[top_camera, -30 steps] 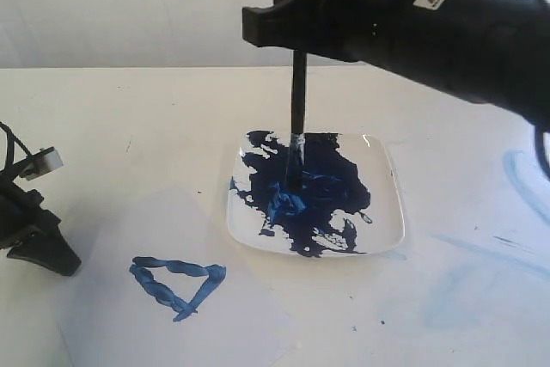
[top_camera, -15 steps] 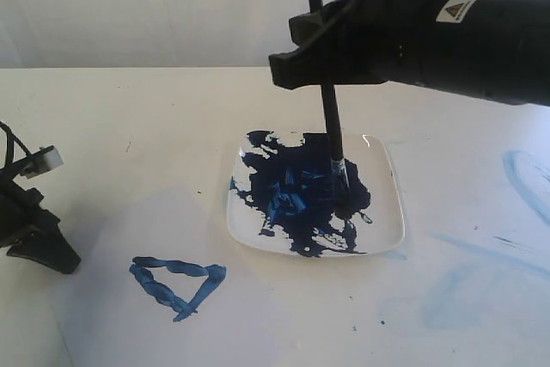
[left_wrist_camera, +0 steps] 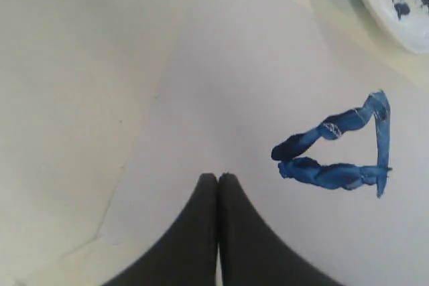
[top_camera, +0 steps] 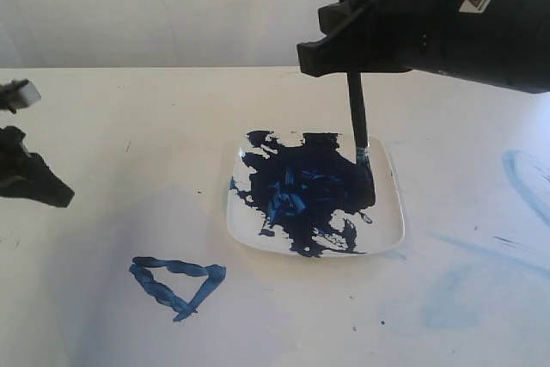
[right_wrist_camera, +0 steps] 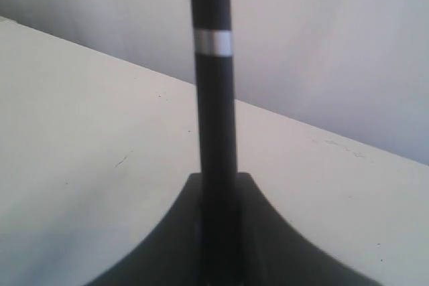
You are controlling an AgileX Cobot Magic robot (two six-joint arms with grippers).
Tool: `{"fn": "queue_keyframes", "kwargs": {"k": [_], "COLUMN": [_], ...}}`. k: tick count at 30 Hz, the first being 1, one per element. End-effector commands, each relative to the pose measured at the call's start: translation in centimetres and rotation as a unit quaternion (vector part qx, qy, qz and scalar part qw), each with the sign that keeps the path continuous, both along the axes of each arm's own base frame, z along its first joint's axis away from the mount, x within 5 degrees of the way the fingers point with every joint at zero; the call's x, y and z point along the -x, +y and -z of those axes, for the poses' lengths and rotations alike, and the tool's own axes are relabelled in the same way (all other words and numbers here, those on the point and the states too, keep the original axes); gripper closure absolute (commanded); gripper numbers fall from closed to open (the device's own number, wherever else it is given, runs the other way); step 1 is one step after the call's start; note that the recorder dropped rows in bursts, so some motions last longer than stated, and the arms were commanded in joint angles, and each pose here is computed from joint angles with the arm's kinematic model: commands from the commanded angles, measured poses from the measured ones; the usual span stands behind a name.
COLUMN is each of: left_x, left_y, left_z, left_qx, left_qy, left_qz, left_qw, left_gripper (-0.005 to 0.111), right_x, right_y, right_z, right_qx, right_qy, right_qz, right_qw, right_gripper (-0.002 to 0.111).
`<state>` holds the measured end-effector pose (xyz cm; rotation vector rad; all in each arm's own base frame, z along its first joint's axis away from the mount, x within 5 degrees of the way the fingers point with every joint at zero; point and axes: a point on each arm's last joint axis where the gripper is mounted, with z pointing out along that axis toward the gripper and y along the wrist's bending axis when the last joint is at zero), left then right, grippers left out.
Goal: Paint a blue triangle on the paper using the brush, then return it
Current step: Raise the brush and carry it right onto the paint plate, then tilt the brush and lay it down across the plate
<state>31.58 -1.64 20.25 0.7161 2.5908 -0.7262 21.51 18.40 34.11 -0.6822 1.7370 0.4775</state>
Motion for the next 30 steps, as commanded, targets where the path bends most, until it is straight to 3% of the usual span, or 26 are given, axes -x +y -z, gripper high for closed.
{"fn": "queue_keyframes", "kwargs": {"k": [1,7,15,22,30], "left_x": [2.0,5.4,9.4,12.5,15.1], "left_y": [-0.3,-0.4,-0.7,-1.3,-1.0], "left_z": [-4.3,-8.6,-11.8,-13.2,-13.0], "left_qx": [-0.003,-0.018,-0.019,-0.013,-0.016], "left_qy": [-0.079,-0.170,-0.240,-0.277,-0.344], "left_qz": [-0.015,-0.045,-0.071,-0.064,-0.126], "left_qw": [0.997,0.984,0.968,0.959,0.930], "left_gripper": [0.107,0.107,0.107,0.107,0.107], "right_x": [0.0,0.2,0.2,-0.2,-2.2], "right_y": [-0.3,-0.2,-0.2,-0.2,-2.4], "right_z": [-0.1,0.1,0.0,-2.2,-5.7], "right_qx": [0.007,0.010,-0.021,-0.052,-0.156], "right_qy": [-0.011,0.003,0.030,0.024,0.074], "right_qz": [0.001,-0.004,0.004,0.009,0.056], "right_qw": [1.000,1.000,0.999,0.998,0.983], "right_gripper": [0.108,0.108,0.108,0.108,0.108]}}
